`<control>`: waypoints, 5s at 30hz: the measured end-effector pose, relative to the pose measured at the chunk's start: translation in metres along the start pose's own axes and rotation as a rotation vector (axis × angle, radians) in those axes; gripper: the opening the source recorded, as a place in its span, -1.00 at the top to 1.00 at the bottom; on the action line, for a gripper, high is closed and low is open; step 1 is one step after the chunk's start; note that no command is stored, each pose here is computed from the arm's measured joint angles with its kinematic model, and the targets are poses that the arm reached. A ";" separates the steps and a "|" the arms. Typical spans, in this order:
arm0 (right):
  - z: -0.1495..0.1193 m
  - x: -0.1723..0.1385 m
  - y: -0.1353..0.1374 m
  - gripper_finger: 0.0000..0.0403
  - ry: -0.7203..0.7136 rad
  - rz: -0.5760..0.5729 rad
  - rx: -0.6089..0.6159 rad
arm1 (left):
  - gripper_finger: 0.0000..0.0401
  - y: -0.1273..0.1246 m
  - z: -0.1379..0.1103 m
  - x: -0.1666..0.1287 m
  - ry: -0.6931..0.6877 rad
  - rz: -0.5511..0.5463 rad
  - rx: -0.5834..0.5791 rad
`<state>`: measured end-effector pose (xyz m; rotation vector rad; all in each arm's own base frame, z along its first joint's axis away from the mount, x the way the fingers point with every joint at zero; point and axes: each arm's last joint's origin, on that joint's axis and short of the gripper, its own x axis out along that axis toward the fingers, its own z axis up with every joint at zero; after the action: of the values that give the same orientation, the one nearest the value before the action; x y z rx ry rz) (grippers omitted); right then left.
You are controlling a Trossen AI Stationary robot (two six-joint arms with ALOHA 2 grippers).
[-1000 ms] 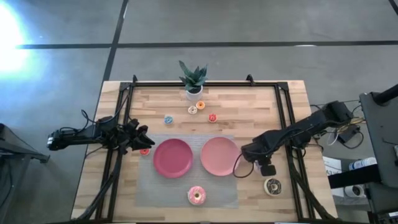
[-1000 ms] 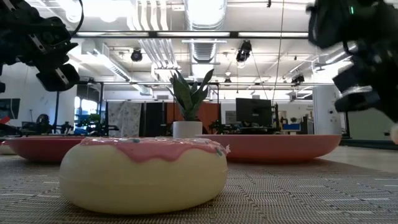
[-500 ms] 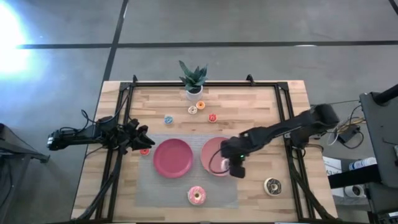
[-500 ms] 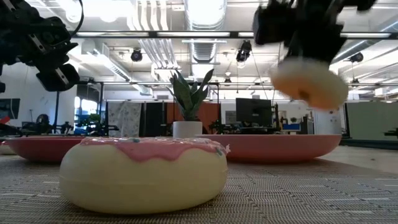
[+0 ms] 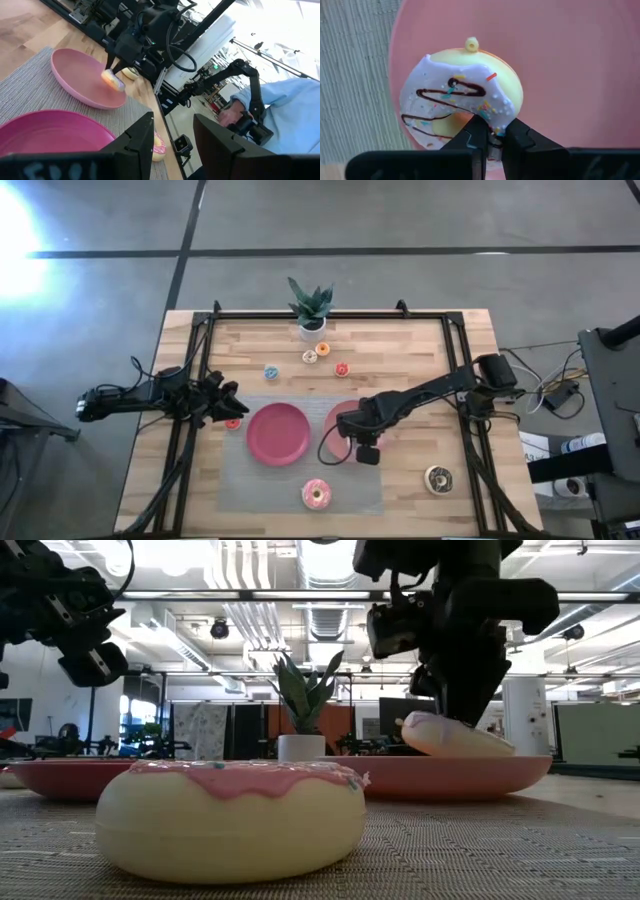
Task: Pick & Place donuts
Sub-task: Put the big purple donut on the light pink plate, then put the big black donut on the light pink plate
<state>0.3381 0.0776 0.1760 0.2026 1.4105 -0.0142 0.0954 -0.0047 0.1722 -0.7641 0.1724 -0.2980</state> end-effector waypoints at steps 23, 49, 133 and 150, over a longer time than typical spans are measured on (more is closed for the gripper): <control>-0.011 -0.026 -0.003 -0.20 0.062 -0.060 -0.195 | 0.44 0.000 0.000 0.000 0.000 0.000 0.000; -0.153 -0.046 0.036 -0.09 0.235 0.130 -0.422 | 0.44 0.000 0.000 0.000 0.000 0.000 0.000; -0.001 -0.038 -0.057 0.91 -0.282 0.039 0.407 | 0.44 0.000 0.000 0.000 0.000 0.000 0.265; 0.033 0.001 -0.061 0.42 -0.060 0.074 0.570 | 0.44 0.000 0.000 0.000 0.001 0.001 0.132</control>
<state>0.3624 0.0124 0.1720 0.7192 1.3108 -0.3610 0.0956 -0.0047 0.1719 -0.6331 0.1527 -0.3057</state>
